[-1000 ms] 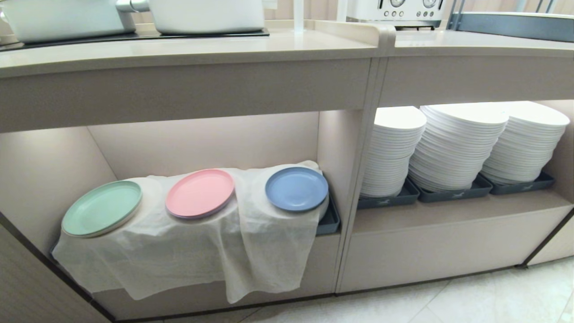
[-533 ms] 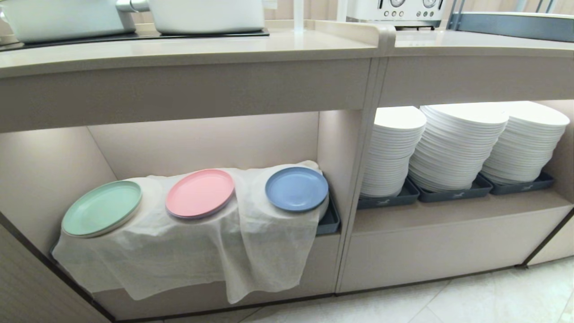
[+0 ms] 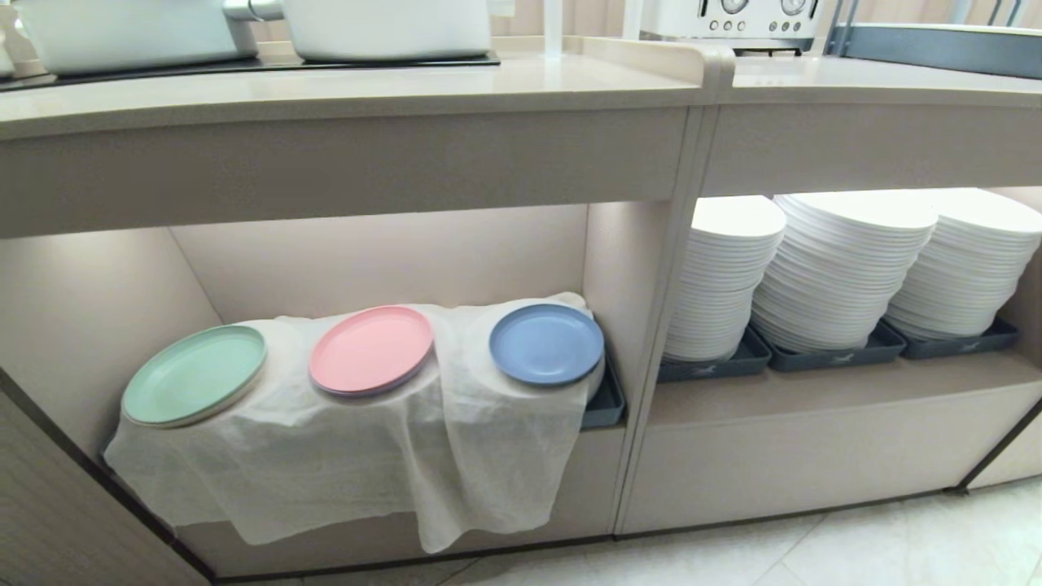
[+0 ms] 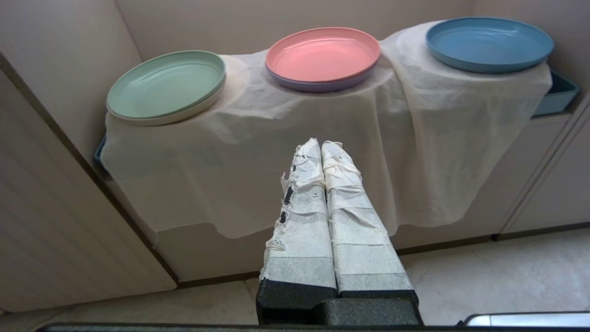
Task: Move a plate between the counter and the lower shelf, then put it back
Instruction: Pick up the plate in the cupboard
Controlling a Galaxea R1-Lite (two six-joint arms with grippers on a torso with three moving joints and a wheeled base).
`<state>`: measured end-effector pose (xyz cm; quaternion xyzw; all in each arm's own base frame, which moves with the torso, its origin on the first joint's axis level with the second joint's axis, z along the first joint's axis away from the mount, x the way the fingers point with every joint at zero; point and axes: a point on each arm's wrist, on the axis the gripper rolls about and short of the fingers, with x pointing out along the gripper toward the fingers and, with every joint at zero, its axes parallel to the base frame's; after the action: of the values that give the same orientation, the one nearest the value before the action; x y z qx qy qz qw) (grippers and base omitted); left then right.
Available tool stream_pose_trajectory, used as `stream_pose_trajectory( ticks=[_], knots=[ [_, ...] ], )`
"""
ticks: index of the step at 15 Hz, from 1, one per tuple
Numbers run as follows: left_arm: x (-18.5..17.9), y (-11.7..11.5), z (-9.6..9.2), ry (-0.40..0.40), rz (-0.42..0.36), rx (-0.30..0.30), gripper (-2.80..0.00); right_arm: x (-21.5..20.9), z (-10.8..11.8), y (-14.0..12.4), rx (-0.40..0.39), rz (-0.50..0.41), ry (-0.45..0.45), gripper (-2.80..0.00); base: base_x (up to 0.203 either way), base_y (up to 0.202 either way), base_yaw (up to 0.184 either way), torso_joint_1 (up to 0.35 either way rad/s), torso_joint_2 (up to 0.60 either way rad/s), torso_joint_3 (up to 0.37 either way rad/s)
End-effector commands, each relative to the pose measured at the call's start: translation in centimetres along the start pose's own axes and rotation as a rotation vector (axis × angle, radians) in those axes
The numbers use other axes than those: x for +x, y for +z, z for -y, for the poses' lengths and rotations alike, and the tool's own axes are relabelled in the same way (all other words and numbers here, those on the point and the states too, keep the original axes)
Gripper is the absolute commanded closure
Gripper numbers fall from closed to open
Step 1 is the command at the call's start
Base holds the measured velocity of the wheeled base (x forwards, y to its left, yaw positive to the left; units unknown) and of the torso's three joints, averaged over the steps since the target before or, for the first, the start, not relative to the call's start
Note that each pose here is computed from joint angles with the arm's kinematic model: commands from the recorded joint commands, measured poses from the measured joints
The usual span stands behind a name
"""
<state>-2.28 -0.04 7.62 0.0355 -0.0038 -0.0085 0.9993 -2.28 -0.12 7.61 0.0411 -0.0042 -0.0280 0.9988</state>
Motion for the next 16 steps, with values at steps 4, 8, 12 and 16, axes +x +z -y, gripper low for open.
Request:
stream_pose_trajectory(
  ticks=[4,8,12,16],
  knots=[
    [0.00,0.01,0.00,0.002,0.001,-0.010,0.00,0.00,0.00,0.00,0.001,0.000,0.000,0.00,0.000,-0.053,0.029,0.000,0.00,0.001],
    [0.00,0.01,0.00,0.002,0.001,-0.011,0.00,0.00,0.00,0.00,0.001,0.000,0.000,0.00,0.000,-0.107,0.003,0.003,0.00,0.003],
    [0.00,0.01,0.00,0.003,0.000,-0.011,0.00,0.00,0.00,0.00,0.001,0.000,0.000,0.00,0.000,-0.041,0.001,0.000,0.00,0.001],
    [0.00,0.01,0.00,0.003,0.000,-0.011,0.00,0.00,0.00,0.00,0.001,0.000,0.000,0.00,0.000,0.000,0.000,0.000,0.00,0.000]
  ],
)
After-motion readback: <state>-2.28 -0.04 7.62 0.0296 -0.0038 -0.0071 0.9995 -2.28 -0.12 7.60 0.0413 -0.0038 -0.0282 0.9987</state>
